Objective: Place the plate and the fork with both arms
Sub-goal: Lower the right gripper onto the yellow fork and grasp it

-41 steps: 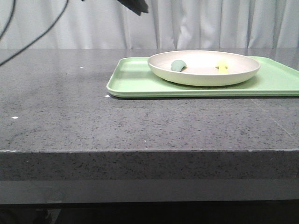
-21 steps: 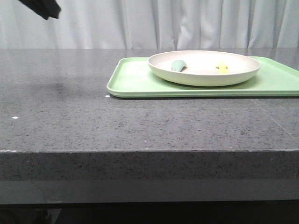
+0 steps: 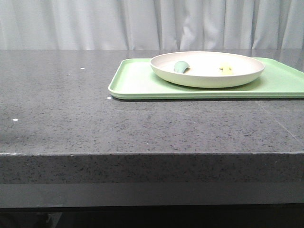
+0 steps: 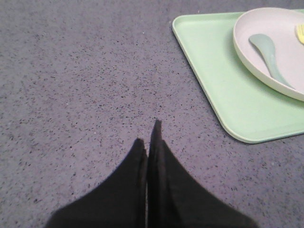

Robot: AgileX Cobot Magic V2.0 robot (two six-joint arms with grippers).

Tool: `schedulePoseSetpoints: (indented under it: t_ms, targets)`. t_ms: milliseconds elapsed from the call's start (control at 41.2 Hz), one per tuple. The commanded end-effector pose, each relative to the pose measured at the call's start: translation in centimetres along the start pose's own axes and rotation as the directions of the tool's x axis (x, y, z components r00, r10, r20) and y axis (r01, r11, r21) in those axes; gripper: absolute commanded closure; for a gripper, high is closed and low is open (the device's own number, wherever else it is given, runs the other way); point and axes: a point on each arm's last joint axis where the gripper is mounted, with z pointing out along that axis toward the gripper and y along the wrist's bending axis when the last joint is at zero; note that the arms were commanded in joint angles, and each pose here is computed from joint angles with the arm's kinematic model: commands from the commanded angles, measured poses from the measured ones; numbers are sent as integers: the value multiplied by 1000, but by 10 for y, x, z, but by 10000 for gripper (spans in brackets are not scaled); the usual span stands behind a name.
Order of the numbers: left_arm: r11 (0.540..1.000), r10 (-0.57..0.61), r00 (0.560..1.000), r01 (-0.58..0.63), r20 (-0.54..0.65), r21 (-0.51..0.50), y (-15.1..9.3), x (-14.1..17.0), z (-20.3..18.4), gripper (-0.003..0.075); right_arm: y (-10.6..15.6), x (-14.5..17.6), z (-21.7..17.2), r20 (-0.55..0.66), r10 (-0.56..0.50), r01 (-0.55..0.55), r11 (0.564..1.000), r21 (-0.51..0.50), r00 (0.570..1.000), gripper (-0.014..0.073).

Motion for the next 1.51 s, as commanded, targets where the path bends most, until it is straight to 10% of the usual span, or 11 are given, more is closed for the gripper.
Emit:
schedulePoseSetpoints:
  t_ms: [0, 413, 1239, 1482]
  targets:
    - [1000, -2, 977, -1, 214, 14, 0, -3, -31, 738, 13, -30, 14, 69, -10, 13, 999, -48, 998, 13]
    - [999, -6, 889, -17, 458, 46, 3, 36, -116, 738, 80, -80, 110, -183, -65, 29, 981, -191, 981, 15]
    - [999, -7, 881, -18, 473, 48, 3, 37, -120, 738, 66, -77, 244, -484, 53, -81, 996, -37, 873, 80]
    - [999, -7, 881, -18, 473, 48, 3, 37, -120, 738, 66, -77, 243, -490, 53, -81, 996, -36, 870, 417]
